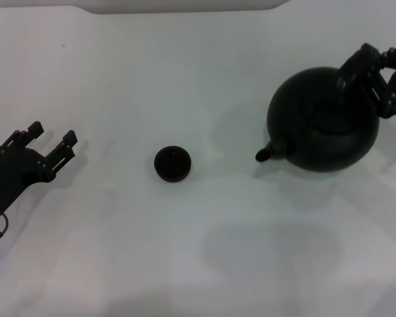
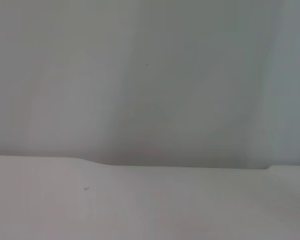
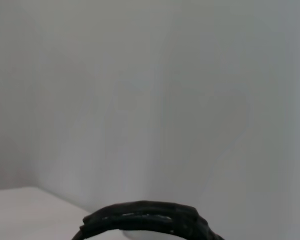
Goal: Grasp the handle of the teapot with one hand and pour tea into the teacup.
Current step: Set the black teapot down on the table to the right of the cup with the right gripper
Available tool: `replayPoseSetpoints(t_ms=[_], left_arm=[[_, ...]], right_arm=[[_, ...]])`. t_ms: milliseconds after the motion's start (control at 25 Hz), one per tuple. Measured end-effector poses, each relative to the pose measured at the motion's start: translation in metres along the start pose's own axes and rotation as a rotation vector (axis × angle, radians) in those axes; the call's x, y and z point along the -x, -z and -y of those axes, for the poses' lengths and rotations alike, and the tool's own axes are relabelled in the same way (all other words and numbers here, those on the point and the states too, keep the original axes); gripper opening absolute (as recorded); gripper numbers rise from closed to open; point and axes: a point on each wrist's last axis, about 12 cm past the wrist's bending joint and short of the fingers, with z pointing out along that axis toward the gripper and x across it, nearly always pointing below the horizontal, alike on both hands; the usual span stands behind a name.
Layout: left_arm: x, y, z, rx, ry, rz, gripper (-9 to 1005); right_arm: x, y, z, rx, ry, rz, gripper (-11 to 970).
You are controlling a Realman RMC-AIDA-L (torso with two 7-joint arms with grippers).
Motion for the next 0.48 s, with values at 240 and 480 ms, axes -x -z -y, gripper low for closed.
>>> replayPoseSetpoints(t_ms=[240,480], left_arm=[[0.002,-0.002,-0.001,-0.004,-0.005,0.001,739],[0.002,-0.002,-0.001,-0.004,-0.007,-0.001,740]], right_arm=[[-0.007,0.002,-0.010,0.033,0.058,-0.025,109],[-0.012,-0.003,-0.018,0.050,0.098,-0.035,110]])
